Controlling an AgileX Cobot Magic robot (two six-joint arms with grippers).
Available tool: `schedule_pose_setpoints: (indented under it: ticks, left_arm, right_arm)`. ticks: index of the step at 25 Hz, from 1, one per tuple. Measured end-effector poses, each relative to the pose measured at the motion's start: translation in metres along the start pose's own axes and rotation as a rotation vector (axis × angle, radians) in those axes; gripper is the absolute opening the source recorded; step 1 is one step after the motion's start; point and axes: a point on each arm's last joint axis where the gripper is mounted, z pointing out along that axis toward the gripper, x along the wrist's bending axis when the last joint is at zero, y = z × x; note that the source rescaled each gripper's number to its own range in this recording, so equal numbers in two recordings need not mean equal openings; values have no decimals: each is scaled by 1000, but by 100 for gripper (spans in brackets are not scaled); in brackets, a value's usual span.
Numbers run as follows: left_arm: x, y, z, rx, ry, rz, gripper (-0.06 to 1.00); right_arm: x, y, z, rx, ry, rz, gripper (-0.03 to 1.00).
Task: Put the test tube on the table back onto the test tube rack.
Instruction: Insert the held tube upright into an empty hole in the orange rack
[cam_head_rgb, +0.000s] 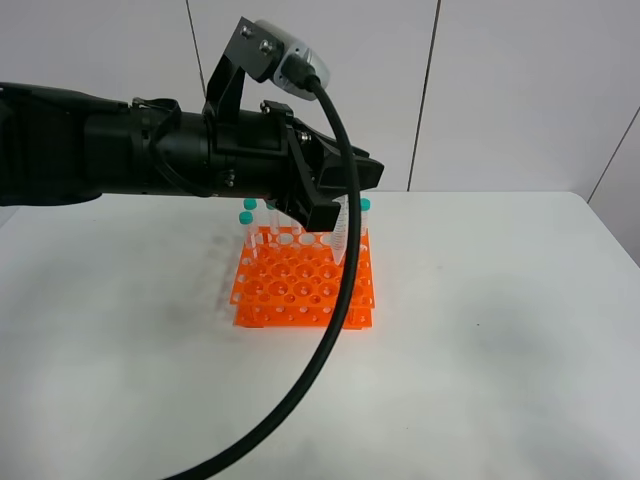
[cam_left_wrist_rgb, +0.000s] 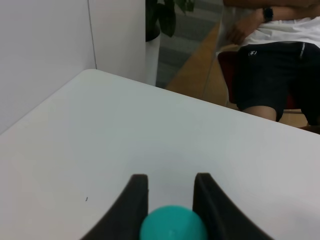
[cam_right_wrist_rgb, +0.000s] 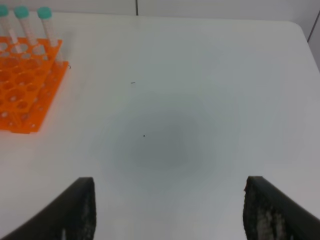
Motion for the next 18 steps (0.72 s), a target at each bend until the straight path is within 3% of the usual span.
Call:
schedule_pose_setpoints:
  ticks: [18]
  left_arm:
    - [3,-1,0,8,29,9,0]
  right_arm:
    - [0,0,0,0,0,2,76]
